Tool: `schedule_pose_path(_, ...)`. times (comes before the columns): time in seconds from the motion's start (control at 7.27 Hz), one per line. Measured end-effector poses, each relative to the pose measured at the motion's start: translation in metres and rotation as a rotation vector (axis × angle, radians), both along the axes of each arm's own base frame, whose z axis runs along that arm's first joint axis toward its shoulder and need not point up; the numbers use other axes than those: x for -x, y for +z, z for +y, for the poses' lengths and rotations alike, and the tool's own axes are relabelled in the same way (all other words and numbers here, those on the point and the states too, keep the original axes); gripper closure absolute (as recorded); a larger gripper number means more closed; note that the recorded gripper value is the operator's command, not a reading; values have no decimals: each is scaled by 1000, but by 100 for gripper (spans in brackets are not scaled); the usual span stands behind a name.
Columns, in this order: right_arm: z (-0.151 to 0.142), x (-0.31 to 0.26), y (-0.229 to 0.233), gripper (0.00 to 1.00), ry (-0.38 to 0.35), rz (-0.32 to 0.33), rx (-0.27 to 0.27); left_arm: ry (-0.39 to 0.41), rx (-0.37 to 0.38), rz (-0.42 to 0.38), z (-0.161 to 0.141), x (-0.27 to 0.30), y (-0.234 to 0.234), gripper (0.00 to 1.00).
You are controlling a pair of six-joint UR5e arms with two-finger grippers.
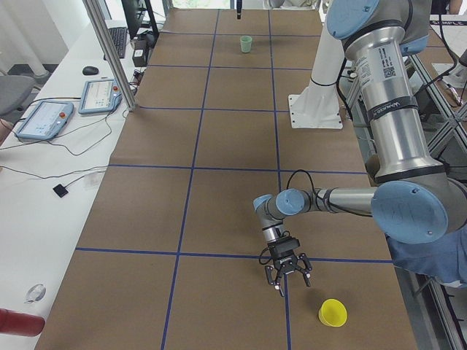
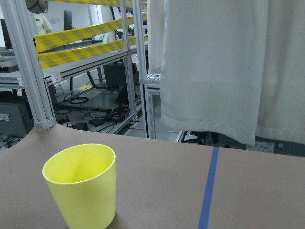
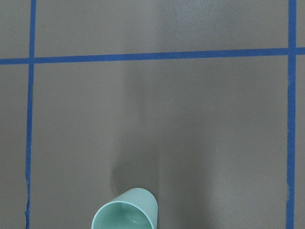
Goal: Transfer and stack yellow cup on green cup
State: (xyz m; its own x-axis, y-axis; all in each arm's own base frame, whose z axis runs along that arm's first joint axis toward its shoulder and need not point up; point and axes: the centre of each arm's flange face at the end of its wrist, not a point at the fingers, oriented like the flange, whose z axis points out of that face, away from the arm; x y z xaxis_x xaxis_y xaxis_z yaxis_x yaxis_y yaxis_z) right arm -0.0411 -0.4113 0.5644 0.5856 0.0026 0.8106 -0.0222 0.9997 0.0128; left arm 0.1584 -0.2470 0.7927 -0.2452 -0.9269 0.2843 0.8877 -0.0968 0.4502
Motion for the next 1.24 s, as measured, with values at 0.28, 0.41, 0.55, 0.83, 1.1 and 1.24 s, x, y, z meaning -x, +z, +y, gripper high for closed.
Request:
schedule_pose_path(0.28,3,1,2,0,-5,-1,6,-25,45,-23,16,-8,13,0)
schedule_pose_path(0.41,3,2,2,0,-6,1,5,-30,80,-23,27,-14,18,0)
schedule_pose_path(0.55,3,2,1,0,-6,4,4,-32,105,-30,37,-19,23,0)
schedule_pose_path(0.83,3,2,2,0,-6,6,4,-32,119,-48,47,-19,31,0)
schedule_pose_path(1.1,4,3,3,0,-8,5,5,-36,122,-60,53,-14,44,0)
schedule_pose_path(1.24,4,3,3,0,-9,6,6,-41,120,-63,56,-14,49,0)
